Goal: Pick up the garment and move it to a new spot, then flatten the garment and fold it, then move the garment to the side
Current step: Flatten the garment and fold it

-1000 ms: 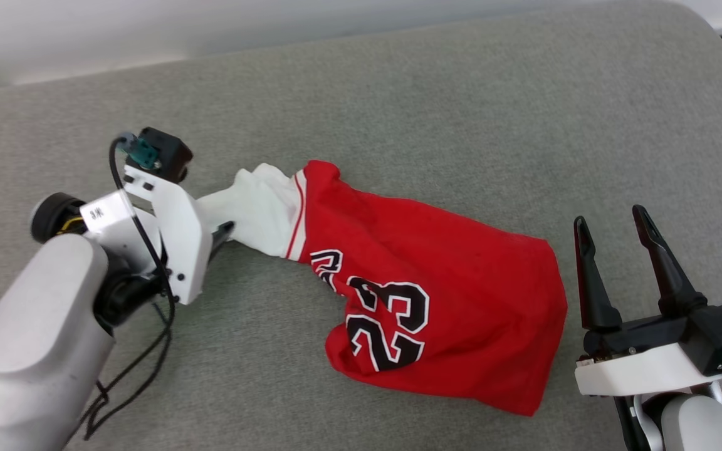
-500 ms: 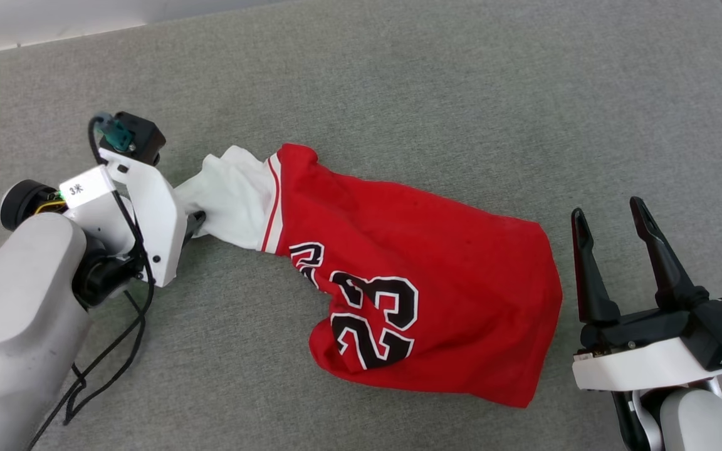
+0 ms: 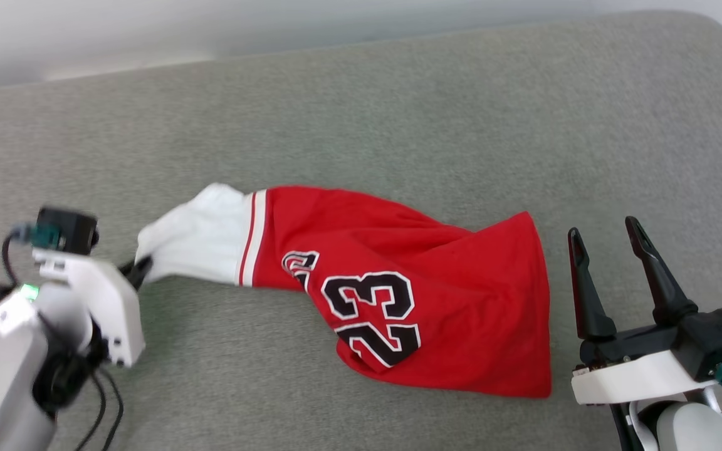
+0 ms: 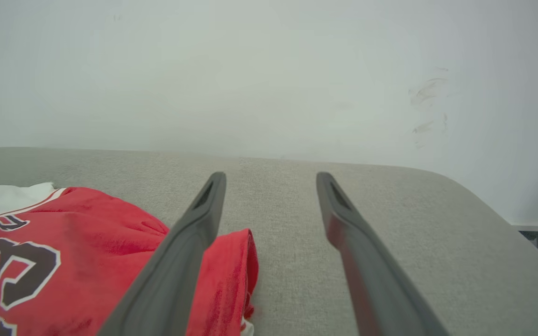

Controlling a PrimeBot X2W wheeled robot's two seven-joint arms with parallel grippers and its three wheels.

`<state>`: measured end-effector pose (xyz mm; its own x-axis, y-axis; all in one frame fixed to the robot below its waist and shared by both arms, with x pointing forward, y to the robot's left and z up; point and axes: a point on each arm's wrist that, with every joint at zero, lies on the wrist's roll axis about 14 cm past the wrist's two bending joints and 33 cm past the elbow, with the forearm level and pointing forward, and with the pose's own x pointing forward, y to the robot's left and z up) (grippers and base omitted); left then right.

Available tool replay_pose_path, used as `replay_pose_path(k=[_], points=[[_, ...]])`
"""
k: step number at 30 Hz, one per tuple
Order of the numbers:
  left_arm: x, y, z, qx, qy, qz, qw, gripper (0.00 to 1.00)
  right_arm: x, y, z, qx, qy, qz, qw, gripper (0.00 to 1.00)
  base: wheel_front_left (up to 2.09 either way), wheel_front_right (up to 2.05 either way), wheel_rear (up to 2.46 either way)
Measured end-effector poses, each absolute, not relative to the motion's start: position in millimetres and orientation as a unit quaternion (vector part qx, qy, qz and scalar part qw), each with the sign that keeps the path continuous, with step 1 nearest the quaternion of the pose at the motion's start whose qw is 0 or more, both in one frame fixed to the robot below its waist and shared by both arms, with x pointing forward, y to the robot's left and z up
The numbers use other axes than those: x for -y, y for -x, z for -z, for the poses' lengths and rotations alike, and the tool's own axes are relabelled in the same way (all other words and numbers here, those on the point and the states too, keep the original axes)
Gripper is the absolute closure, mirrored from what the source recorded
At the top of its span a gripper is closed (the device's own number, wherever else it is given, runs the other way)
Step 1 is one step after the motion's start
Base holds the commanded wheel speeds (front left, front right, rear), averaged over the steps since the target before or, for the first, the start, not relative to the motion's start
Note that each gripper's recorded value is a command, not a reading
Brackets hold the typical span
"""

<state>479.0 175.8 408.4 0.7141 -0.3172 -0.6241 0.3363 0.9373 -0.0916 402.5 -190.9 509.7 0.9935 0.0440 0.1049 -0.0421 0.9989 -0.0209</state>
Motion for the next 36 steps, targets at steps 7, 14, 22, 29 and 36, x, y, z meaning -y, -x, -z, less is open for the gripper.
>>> replay_pose_path(k=[7,14,22,29,36], points=[[-202.9,-401.0,-403.6,-0.343,0.025,0.133,0.93,1.0,169.8,-402.8,-519.5,0.068,0.006,-0.052,0.996,0.0,0.0,0.0,0.0],[-183.3,-335.9,-399.7,-0.362,0.062,0.142,0.919,1.0,157.5,-401.3,-524.9,0.076,0.005,-0.07,0.995,0.0,0.0,0.0,0.0],[-173.9,-339.8,-426.9,-0.284,0.063,0.143,0.946,0.0,148.5,-399.4,-535.6,0.092,0.006,-0.083,0.992,0.0,0.0,0.0,0.0],[-131.6,-362.5,-475.8,-0.179,0.103,0.204,0.957,0.0,154.6,-391.8,-540.9,0.098,0.01,-0.074,0.992,0.0,0.0,0.0,0.0],[-81.7,-396.8,-505.9,-0.176,0.037,0.32,0.93,0.0,172.0,-389.6,-545.8,0.104,0.019,-0.049,0.993,0.0,0.0,0.0,0.0]])
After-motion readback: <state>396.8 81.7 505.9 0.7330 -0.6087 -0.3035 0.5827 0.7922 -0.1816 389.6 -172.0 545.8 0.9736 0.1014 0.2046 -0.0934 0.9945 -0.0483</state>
